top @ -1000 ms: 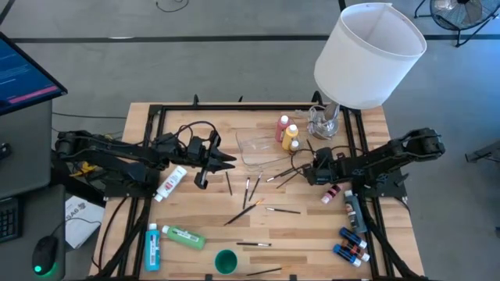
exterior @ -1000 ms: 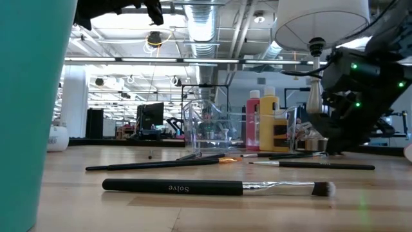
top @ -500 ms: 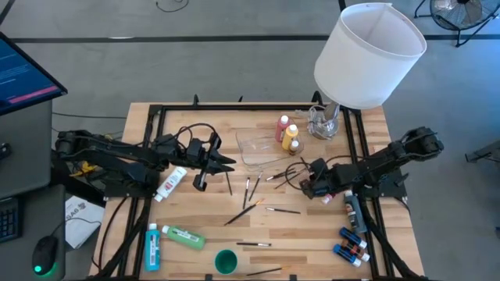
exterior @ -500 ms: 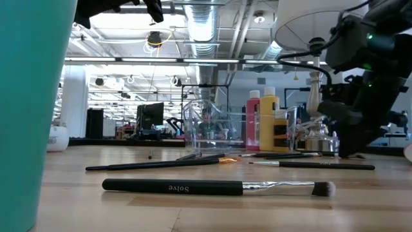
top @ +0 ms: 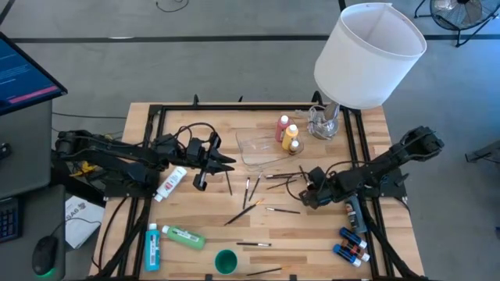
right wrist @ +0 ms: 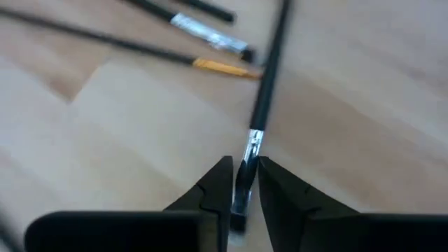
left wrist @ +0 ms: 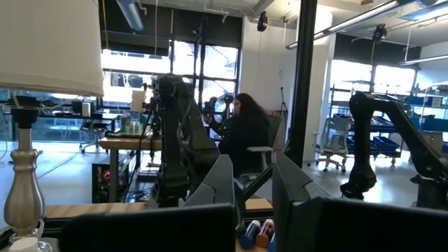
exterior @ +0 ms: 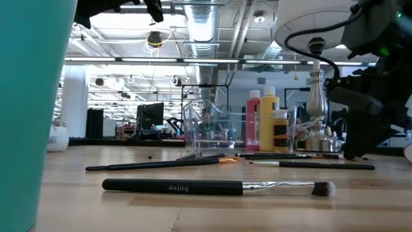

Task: Pick & Place Paint Supplies
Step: Put the silver paintbrush into the green cup

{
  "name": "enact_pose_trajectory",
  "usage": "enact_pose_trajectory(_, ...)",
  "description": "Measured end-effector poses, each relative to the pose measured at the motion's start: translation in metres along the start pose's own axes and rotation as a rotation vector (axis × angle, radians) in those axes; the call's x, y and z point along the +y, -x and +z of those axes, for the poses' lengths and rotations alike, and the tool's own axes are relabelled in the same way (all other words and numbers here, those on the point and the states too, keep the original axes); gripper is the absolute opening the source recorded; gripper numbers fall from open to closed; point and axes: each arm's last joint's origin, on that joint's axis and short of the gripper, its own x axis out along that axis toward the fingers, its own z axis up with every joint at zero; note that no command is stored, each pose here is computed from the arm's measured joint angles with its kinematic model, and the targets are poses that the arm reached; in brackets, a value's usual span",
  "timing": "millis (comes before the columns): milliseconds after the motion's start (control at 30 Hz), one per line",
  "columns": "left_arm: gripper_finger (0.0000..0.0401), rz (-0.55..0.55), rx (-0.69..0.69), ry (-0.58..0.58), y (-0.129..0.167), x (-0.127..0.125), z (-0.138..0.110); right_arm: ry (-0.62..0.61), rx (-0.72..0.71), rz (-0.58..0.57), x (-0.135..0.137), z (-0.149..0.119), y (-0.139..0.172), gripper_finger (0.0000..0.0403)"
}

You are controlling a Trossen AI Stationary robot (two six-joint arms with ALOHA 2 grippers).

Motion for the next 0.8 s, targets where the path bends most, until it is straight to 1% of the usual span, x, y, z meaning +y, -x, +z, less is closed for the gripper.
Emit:
enact_pose_trajectory(67,0.0001,0.0,0.0,0.0,0.0,0.0,0.0,0.011,0.027,0.026,0.005,-0.001,0.003,0.0072)
enact_pose_trajectory(167,0.0001,0.0,0.0,0.0,0.0,0.0,0.0,0.041,0.024,0.06,0.014,0.0,0.01,0.0093)
enact_pose_trajectory(300,0.0001,0.0,0.0,0.0,0.0,0.0,0.0,0.1,-0.006,0.101,0.025,0.003,0.018,0.0135)
enact_pose_trajectory(433,0.0001,0.0,0.0,0.0,0.0,0.0,0.0,0.133,-0.019,0.123,0.032,0.006,0.023,0.0176)
enact_pose_trajectory(567,0.0001,0.0,0.001,0.001,0.0,0.0,0.0,0.213,-0.019,0.15,0.038,0.007,0.029,0.021)
enact_pose_trajectory(667,0.0001,0.0,0.001,0.0,0.0,0.0,0.0,0.292,0.027,0.136,0.04,0.005,0.035,0.0225)
enact_pose_trajectory(733,0.0001,0.0,0.001,0.001,0.0,0.0,0.0,0.332,0.065,0.095,0.037,0.003,0.038,0.0229)
enact_pose_trajectory(800,0.0001,0.0,0.001,0.001,0.0,0.0,0.0,0.335,0.099,0.046,0.032,0.0,0.041,0.0228)
